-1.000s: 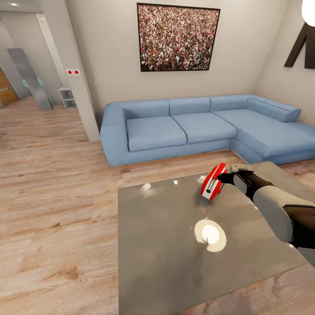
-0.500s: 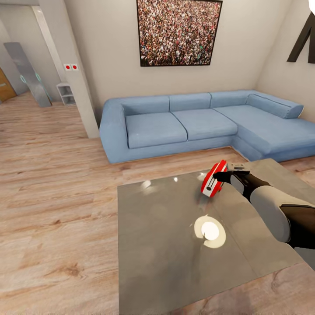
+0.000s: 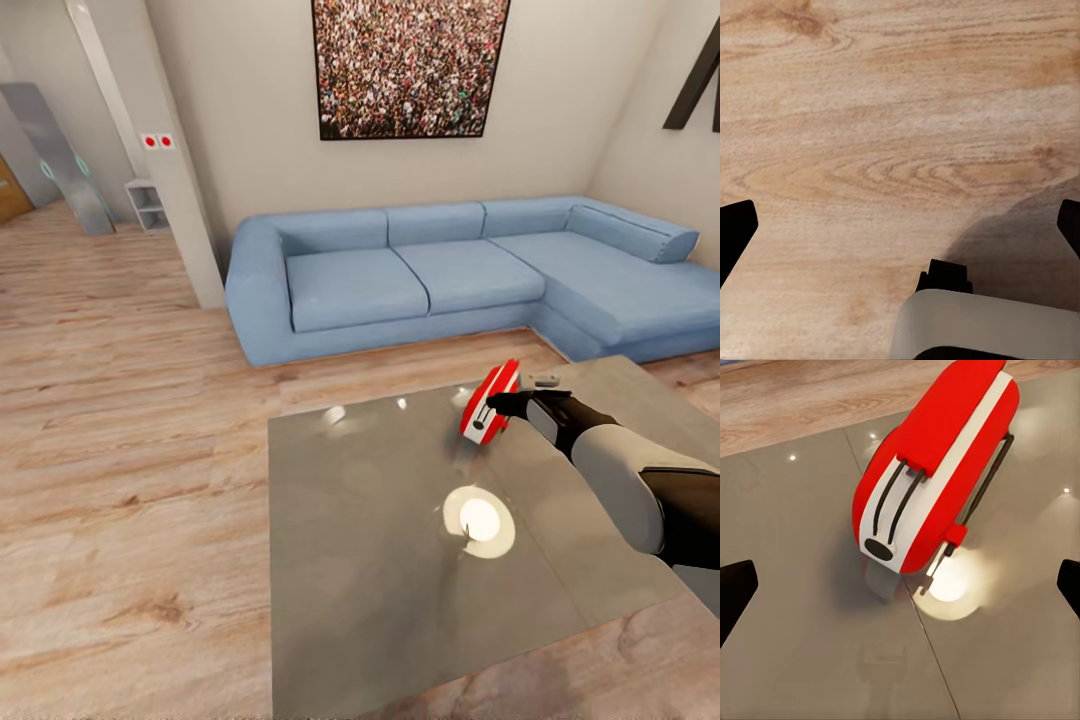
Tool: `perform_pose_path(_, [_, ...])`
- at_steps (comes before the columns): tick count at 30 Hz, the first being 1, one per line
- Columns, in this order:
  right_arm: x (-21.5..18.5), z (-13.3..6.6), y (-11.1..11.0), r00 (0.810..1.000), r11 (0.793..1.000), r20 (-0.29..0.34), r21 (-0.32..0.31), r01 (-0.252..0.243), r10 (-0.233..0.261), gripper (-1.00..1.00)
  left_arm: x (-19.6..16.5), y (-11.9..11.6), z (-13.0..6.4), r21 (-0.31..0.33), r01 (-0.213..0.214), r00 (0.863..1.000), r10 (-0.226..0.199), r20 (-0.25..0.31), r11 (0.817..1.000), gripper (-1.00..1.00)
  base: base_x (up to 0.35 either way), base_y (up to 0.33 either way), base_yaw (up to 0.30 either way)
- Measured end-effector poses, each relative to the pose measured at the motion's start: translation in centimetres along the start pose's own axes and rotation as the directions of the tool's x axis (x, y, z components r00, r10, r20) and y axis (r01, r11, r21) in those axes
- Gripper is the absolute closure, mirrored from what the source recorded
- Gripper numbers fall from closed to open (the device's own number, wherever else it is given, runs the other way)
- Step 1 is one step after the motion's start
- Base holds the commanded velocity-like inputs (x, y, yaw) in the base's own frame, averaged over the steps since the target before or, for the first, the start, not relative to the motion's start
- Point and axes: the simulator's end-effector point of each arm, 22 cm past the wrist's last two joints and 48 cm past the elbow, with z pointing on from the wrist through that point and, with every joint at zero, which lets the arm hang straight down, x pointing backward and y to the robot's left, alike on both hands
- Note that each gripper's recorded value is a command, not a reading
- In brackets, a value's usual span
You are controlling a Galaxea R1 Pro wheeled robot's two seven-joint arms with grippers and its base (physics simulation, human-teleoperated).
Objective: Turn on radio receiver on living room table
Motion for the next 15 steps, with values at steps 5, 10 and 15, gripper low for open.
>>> perform_pose_path(5, [0.5, 0.4, 0.0, 1.000, 1.000, -0.008, 0.001, 0.001, -0.001, -1.00, 0.3, 0.0, 0.0, -0.001, -0.001, 1.000, 0.001, -0.008, 1.000, -1.00, 0.000, 0.000, 0.000])
perform_pose_path(10, [1.0, 0.8, 0.0, 1.000, 1.000, -0.016, 0.002, 0.003, -0.003, -1.00, 0.7, 0.1, 0.0, -0.001, -0.004, 1.000, 0.004, -0.016, 1.000, -1.00, 0.000, 0.000, 0.000])
perform_pose_path(15, [1.5, 1.1, 0.0, 1.000, 1.000, -0.023, 0.002, 0.004, -0.004, -1.00, 1.0, 0.1, 0.0, -0.002, -0.005, 1.000, 0.005, -0.023, 1.000, -1.00, 0.000, 0.000, 0.000])
